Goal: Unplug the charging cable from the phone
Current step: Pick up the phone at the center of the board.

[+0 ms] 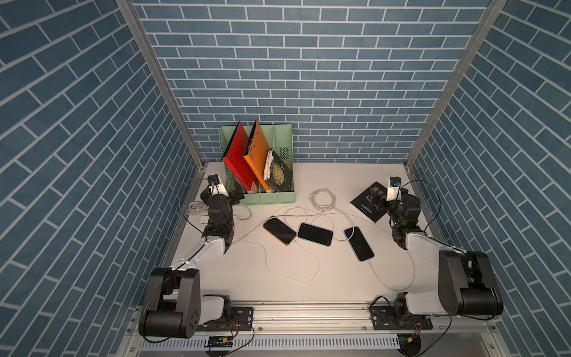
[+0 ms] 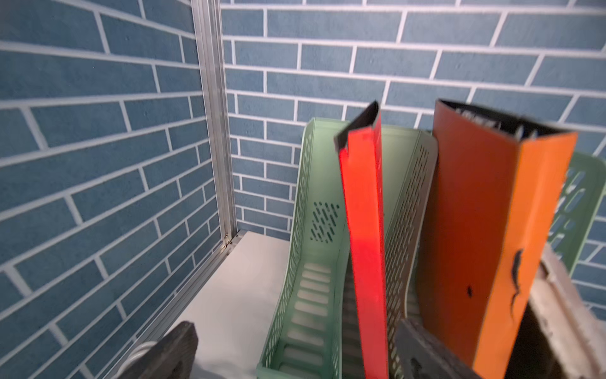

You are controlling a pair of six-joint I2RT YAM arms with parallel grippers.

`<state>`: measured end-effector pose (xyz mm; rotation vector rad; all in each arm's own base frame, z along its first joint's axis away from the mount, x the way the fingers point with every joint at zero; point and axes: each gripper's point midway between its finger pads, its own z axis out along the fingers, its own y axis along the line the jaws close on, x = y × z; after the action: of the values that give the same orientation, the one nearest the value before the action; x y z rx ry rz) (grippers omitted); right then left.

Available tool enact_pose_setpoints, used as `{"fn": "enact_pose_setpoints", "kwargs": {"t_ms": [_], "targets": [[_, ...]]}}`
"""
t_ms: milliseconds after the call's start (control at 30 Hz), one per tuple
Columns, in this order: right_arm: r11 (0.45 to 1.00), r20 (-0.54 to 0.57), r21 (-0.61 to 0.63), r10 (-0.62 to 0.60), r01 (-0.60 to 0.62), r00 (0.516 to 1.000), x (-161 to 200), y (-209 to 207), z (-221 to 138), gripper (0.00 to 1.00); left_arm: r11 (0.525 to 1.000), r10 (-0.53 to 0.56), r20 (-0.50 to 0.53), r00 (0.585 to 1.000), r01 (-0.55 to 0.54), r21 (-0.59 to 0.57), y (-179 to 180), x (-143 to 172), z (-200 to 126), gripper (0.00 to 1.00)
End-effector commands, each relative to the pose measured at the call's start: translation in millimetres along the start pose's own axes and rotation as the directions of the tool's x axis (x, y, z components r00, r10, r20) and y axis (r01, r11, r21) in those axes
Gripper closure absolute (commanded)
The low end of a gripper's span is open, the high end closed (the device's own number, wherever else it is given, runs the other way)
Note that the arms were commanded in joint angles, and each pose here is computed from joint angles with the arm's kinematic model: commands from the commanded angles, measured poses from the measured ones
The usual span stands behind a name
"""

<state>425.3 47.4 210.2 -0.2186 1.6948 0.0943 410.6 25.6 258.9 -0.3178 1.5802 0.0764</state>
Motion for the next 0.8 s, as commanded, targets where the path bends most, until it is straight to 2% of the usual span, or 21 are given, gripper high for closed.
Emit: {"fn": "enact_pose_setpoints", "kwargs": {"t_ms": [0,33,67,100,133,167,233,333,500,767], "targets": [[0.989,-0.017,-0.101,0.103,-0.104,0.995,-11.0,17.4,-12.8,0.01,0.981,-0.196,-0.150,0.969,0.191,-0.046,7.5,22.4,-12.8,0.00],[0.978,-0.012,-0.073,0.193,-0.193,0.981,-16.6,12.7,-16.0,0.01,0.962,-0.272,-0.155,0.950,0.266,-0.060,8.6,23.6,-16.5,0.00],[0.945,-0.042,0.015,0.326,-0.326,0.944,-12.8,0.1,-19.1,0.01,0.945,-0.326,-0.167,0.931,0.322,-0.053,6.0,25.2,-19.8,0.00],[0.888,-0.084,0.143,0.450,-0.436,0.889,2.5,-15.2,-23.3,0.00,0.937,-0.345,-0.191,0.919,0.348,-0.017,-1.5,26.8,-21.9,0.00],[0.847,-0.078,0.216,0.511,-0.486,0.856,6.9,-25.7,-26.8,0.01,0.930,-0.351,-0.229,0.908,0.366,0.022,-10.6,30.7,-23.0,0.00],[0.846,-0.085,0.194,0.518,-0.496,0.851,5.1,-23.4,-26.6,0.00,0.924,-0.361,-0.276,0.890,0.382,0.024,-15.1,38.1,-23.5,0.00],[0.857,-0.132,0.099,0.514,-0.505,0.847,0.2,-8.1,-22.1,0.01,0.892,-0.422,-0.380,0.824,0.451,-0.012,-22.4,55.8,-26.8,0.00],[0.855,-0.231,0.068,0.515,-0.515,0.825,4.7,3.7,-15.6,0.01,0.868,-0.462,-0.495,0.736,0.489,-0.082,-34.0,88.4,-42.6,0.00],[0.849,-0.380,0.082,0.511,-0.522,0.771,27.5,21.7,-20.6,0.01,0.865,-0.474,-0.558,0.681,0.480,-0.148,-56.9,114.3,-77.9,0.00],[0.866,-0.499,0.042,0.450,-0.498,0.740,69.1,71.0,-44.5,0.01,0.851,-0.469,-0.658,0.590,0.500,-0.159,-116.9,156.9,-117.8,0.00]]}}
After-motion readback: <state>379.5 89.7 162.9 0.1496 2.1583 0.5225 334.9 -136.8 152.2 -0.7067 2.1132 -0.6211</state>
